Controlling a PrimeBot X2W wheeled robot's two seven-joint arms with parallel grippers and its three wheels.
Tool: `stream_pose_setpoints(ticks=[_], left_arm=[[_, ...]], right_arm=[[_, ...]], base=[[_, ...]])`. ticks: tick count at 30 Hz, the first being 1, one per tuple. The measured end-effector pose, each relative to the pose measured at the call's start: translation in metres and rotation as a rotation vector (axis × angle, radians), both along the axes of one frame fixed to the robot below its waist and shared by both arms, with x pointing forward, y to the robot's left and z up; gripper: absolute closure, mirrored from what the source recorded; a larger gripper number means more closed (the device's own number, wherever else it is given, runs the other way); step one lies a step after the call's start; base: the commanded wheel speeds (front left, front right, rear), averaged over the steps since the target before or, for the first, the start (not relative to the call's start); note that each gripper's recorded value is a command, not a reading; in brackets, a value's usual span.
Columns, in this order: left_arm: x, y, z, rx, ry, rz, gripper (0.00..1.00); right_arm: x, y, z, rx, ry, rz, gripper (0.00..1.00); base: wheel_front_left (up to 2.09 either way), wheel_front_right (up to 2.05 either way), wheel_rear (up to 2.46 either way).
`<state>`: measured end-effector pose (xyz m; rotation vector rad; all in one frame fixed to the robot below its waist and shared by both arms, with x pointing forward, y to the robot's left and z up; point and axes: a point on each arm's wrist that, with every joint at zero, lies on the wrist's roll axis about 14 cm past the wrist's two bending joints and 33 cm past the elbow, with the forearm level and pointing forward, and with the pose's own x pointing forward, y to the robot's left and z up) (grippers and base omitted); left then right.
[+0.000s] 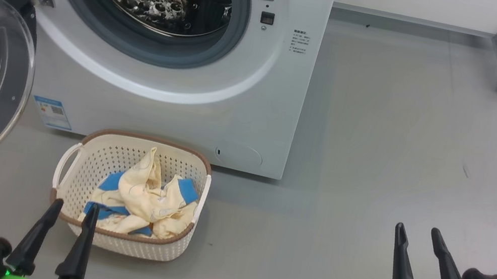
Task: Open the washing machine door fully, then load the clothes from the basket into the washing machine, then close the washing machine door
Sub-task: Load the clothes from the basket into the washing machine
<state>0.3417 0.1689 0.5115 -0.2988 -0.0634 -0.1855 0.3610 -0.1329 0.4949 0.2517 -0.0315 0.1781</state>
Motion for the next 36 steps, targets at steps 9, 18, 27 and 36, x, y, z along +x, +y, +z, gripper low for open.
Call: stream_pose_setpoints(ticks=[9, 18, 27, 36], left_arm=[[0.0, 0.007, 0.002, 0.041, -0.01, 0.019, 0.0], [0.002, 0.008, 0.006, 0.052, -0.028, 0.041, 0.0], [0.0, 0.01, 0.006, 0.056, -0.031, 0.054, 0.0], [-0.001, 0.01, 0.006, 0.061, -0.032, 0.054, 0.0]], right_arm=[[0.001, 0.002, -0.002, 0.007, 0.008, 0.006, 0.0], [0.005, 0.006, 0.003, 0.008, -0.006, 0.016, 0.0], [0.005, 0.01, 0.002, 0.007, -0.005, 0.029, 0.0], [0.005, 0.013, 0.003, 0.007, -0.007, 0.038, 0.0]], base=[[1.67, -1.67, 0.0], [1.0, -1.0, 0.0], [0.06, -0.06, 0.0], [0.0, 0.0, 0.0]])
